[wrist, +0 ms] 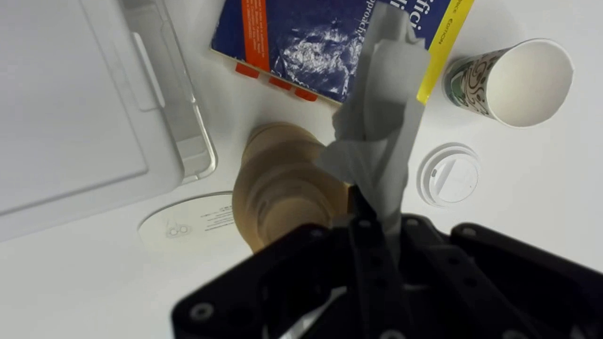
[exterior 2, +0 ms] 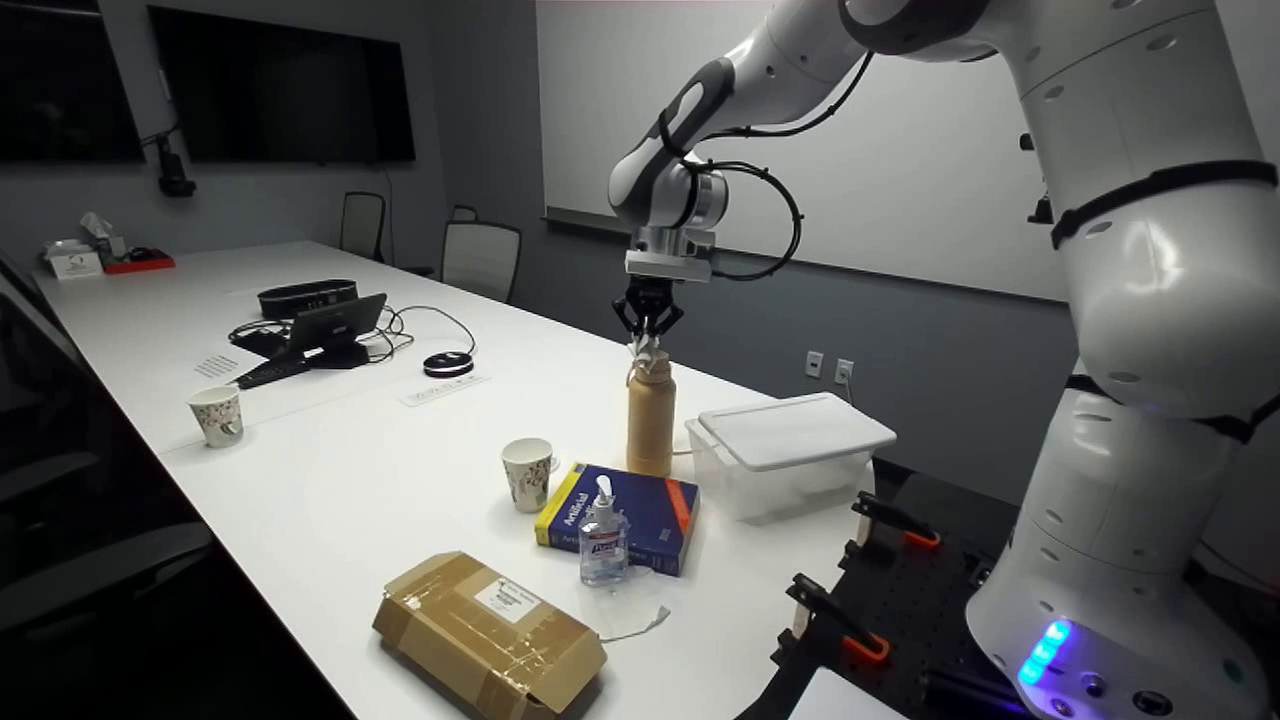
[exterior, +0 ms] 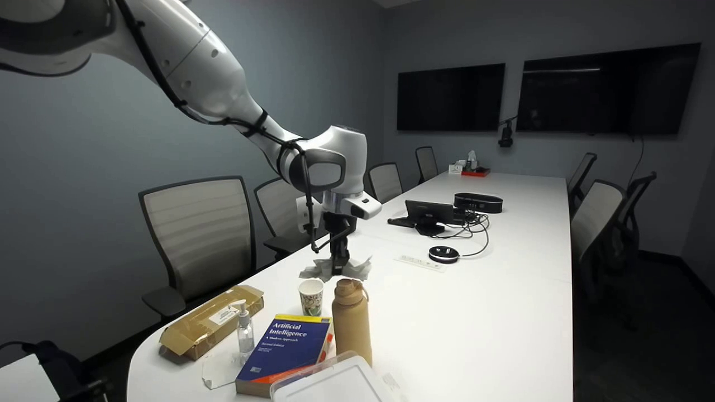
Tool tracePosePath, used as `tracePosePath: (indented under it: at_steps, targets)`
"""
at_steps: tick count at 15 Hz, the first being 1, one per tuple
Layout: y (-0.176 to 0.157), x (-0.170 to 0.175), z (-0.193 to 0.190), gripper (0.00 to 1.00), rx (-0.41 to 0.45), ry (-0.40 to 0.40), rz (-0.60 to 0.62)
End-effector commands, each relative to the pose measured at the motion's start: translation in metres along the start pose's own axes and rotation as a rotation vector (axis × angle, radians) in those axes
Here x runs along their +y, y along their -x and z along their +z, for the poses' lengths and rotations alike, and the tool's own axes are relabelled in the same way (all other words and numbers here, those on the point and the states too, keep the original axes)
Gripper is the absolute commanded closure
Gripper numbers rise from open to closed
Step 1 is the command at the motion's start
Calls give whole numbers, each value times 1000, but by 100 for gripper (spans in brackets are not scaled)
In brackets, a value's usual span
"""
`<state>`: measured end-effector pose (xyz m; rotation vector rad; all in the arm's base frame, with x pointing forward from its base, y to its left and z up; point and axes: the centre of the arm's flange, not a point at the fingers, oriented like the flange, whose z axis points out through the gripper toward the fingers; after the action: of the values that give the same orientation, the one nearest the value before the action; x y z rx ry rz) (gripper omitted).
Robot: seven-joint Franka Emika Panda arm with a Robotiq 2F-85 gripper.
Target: Use the paper towel to wipe the brown bottle
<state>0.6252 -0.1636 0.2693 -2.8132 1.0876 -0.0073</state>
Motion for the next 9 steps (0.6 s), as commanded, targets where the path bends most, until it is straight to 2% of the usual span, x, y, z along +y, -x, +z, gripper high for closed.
tracePosePath:
  at_steps: [1,9]
  targets:
    - [5,-3,-4,99,24,-16,36]
    - [4,21,-12,99,20,69,101]
